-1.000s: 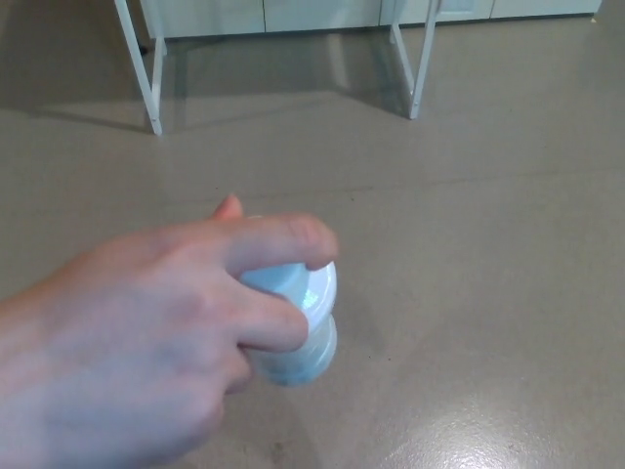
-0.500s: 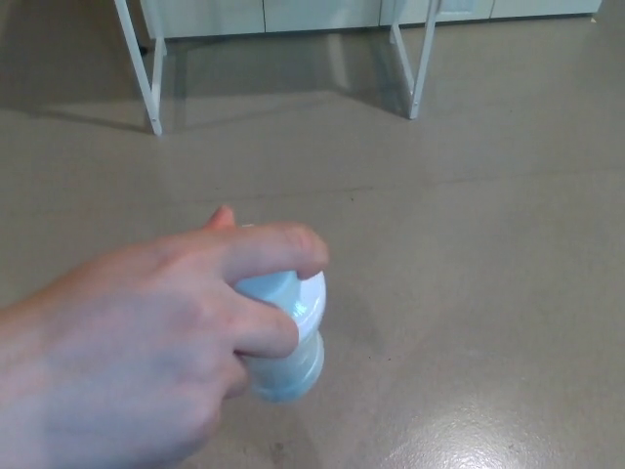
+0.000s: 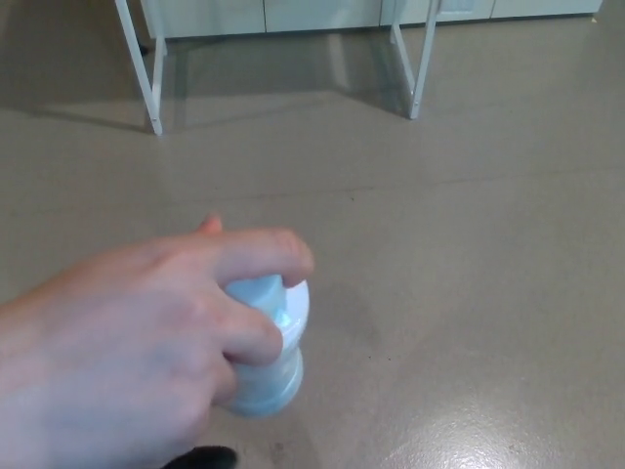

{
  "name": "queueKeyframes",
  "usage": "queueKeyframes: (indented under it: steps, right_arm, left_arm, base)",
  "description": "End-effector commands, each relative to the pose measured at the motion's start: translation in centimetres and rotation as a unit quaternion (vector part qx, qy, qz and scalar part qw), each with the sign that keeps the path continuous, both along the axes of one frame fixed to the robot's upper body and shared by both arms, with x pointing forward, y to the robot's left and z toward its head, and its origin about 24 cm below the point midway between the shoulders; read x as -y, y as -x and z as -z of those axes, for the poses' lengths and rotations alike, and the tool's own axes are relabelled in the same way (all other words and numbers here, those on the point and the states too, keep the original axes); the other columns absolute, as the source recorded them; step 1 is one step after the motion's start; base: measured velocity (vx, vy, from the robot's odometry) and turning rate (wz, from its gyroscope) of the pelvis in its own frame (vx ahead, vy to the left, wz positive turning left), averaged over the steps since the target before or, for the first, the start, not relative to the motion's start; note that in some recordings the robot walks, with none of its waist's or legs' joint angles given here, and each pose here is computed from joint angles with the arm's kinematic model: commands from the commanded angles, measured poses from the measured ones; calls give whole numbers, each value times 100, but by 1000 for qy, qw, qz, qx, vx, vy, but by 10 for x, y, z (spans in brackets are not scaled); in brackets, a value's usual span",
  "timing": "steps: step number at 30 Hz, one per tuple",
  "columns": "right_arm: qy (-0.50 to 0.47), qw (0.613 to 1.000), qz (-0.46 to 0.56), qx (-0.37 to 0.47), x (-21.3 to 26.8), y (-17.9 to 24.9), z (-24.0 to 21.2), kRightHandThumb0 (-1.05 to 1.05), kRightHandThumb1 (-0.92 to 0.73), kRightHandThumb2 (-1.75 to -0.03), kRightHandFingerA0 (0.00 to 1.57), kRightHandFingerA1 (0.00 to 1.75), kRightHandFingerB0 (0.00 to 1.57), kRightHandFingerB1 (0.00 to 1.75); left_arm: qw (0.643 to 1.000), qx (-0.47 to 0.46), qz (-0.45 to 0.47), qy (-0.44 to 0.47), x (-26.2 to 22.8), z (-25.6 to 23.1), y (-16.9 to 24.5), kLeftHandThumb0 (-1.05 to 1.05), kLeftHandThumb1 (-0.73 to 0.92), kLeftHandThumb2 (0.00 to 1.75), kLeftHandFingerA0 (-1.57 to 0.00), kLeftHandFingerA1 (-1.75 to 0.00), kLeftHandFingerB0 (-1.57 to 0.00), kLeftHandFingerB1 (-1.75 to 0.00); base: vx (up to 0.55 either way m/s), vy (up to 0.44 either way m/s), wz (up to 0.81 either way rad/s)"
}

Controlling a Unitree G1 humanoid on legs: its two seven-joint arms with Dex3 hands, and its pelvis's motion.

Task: The robot picks up a bottle from a person using its left hand and walk towards the table in frontand put the bottle on the table.

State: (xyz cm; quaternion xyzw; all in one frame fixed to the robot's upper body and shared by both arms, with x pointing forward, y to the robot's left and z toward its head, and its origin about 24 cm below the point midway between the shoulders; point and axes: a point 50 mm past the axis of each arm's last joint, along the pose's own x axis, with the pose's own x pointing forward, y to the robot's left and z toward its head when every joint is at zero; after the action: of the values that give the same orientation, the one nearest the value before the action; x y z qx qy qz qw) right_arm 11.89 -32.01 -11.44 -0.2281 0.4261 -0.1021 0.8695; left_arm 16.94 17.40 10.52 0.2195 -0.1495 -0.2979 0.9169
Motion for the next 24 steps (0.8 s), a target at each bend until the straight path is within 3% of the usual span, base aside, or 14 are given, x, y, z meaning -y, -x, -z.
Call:
queueKeyframes:
  steps: [1, 4, 7, 8, 12, 13, 14, 16, 17, 18, 19, 21, 22, 24]
  right_arm:
    - [-10, 1000, -3, -6, 2, -4, -1, -63, -44, -83, 35, 50, 21, 43]
    - [-9, 1000, -1, -8, 2, -5, -1, -64, -44, -83, 35, 50, 23, 43]
    - [-13, 1000, 3, -7, 2, -4, -1, -56, -42, -84, 37, 52, 21, 44]
    - [-14, 1000, 4, -6, 2, -4, -1, -61, -54, -57, 40, 35, 34, 33]
    - [-16, 1000, 3, -5, 2, -4, -1, -62, -54, -57, 40, 35, 34, 33]
    - [-12, 1000, -7, -14, 2, -4, -1, -63, -45, -84, 37, 50, 21, 42]
    - [-11, 1000, -8, -15, 2, -4, 0, -62, -45, -84, 37, 50, 21, 42]
    - [-11, 1000, -10, -16, 2, -2, 0, -60, -44, -86, 38, 52, 21, 43]
    - [-11, 1000, -11, -18, 2, -1, 0, -60, -44, -86, 38, 52, 21, 43]
    - [-13, 1000, -10, -19, 3, 0, 0, -65, -46, -85, 39, 51, 22, 42]
    - [-14, 1000, -11, -21, 2, 0, 0, -64, -46, -85, 39, 51, 22, 42]
    - [-18, 1000, -11, -21, 2, 2, 1, -63, -46, -85, 39, 51, 22, 43]
    - [-22, 999, -16, -20, 2, 2, 1, -58, -44, -87, 39, 53, 21, 44]
    - [-20, 999, -16, -24, 2, 2, 1, -59, -44, -86, 41, 53, 22, 44]
  left_arm:
    - [990, -6, 139, 0, 38, -34, 12, -60, 34, 80, 0, -15, -1, -24]
    - [989, -2, 145, -17, 43, -36, 14, -67, 42, 82, -7, -7, -8, -19]
    - [987, 7, 155, -32, 48, -38, 13, -65, 36, 82, 0, -13, -1, -23]
    - [987, 5, 156, -35, 49, -39, 13, -63, 34, 82, 0, -16, -1, -24]
    - [987, -12, 158, -32, 52, -40, 14, -62, 33, 81, -1, -21, 0, -24]
    - [989, -27, 142, 25, 57, -35, 16, -60, 56, 57, -43, -38, -13, -28]
    - [990, -22, 136, 39, 58, -34, 16, -48, 69, 61, -75, -43, -17, -29]
    - [990, -20, 126, 56, 61, -32, 18, -25, 84, 67, -112, -55, -37, -34]
    - [991, -24, 121, 60, 62, -31, 19, -25, 84, 67, -112, -55, -37, -34]
    - [991, -26, 106, 80, 64, -27, 20, -9, 81, 66, -124, -76, -77, -43]
    - [991, -26, 96, 86, 65, -25, 22, -7, 78, 68, -123, -85, -89, -50]
    - [993, -20, 86, 83, 66, -23, 23, -6, 76, 74, -119, -98, -98, -57]
    - [993, -6, 75, 88, 69, -20, 24, -1, 71, 86, -111, -111, -89, -96]
    - [993, -2, 66, 93, 70, -17, 26, -4, 73, 83, -110, -111, -85, -104]
  base:
    - [0, 0, 0]
    - [0, 0, 0]
    - [0, 0, 0]
    - [0, 0, 0]
    - [0, 0, 0]
    - [0, 0, 0]
    - [0, 0, 0]
    - [0, 0, 0]
    - [0, 0, 0]
    - [0, 0, 0]
    - [0, 0, 0]
    - [0, 0, 0]
    - [0, 0, 0]
    - [0, 0, 0]
